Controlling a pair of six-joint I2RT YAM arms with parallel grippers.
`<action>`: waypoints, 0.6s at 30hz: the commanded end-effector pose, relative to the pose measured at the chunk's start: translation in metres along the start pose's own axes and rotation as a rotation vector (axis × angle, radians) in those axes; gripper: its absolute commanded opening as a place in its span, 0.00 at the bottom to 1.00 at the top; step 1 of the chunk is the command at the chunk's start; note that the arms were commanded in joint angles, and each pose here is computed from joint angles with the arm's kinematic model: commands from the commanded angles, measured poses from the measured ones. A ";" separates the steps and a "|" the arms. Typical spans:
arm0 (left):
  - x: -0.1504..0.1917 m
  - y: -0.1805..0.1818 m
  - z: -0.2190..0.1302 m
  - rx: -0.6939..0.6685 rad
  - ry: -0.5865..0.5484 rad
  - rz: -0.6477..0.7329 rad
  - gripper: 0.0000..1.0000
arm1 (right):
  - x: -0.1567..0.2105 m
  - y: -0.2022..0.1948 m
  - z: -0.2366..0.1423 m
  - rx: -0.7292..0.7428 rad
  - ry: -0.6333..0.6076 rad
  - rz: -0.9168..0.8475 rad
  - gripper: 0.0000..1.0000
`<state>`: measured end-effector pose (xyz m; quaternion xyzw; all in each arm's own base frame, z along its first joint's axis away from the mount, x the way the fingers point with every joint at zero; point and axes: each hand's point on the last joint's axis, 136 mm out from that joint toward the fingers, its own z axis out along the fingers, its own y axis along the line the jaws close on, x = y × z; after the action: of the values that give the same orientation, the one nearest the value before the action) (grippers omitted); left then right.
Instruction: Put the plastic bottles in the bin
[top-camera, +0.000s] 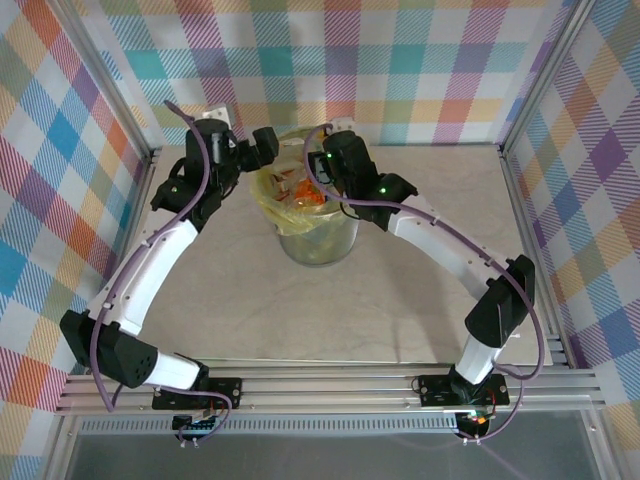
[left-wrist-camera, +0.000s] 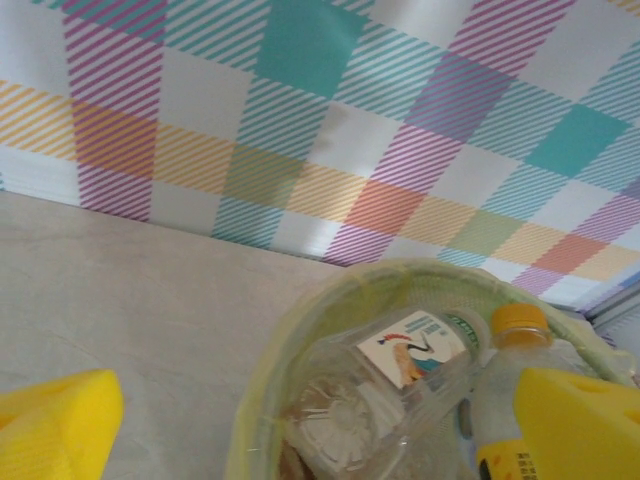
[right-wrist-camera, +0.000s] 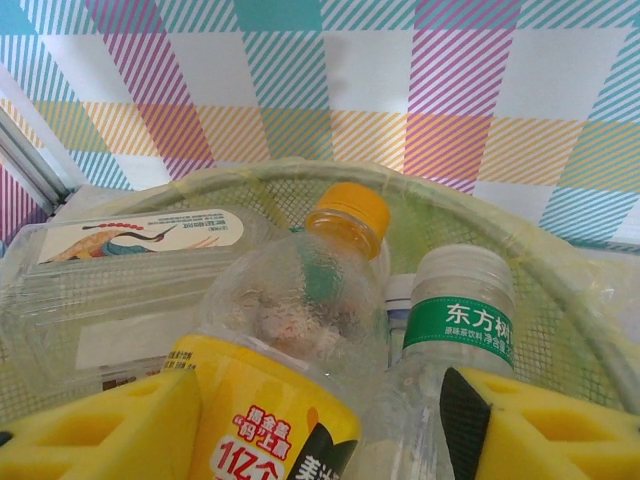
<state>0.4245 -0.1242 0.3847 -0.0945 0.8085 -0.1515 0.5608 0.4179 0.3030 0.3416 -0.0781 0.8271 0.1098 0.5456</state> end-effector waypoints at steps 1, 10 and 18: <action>-0.009 0.019 -0.013 -0.053 -0.037 -0.001 1.00 | -0.007 -0.005 -0.010 -0.001 0.009 0.002 0.68; -0.017 0.050 -0.033 -0.109 -0.081 -0.039 1.00 | -0.036 -0.009 -0.053 -0.059 -0.033 -0.001 0.87; -0.014 0.086 -0.068 -0.207 -0.144 -0.080 1.00 | -0.034 -0.047 -0.101 0.018 -0.057 -0.006 1.00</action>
<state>0.3817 -0.0485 0.3870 -0.1643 0.7861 -0.0983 0.5877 0.3670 0.2564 0.4030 -0.0832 0.8120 0.1269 0.5637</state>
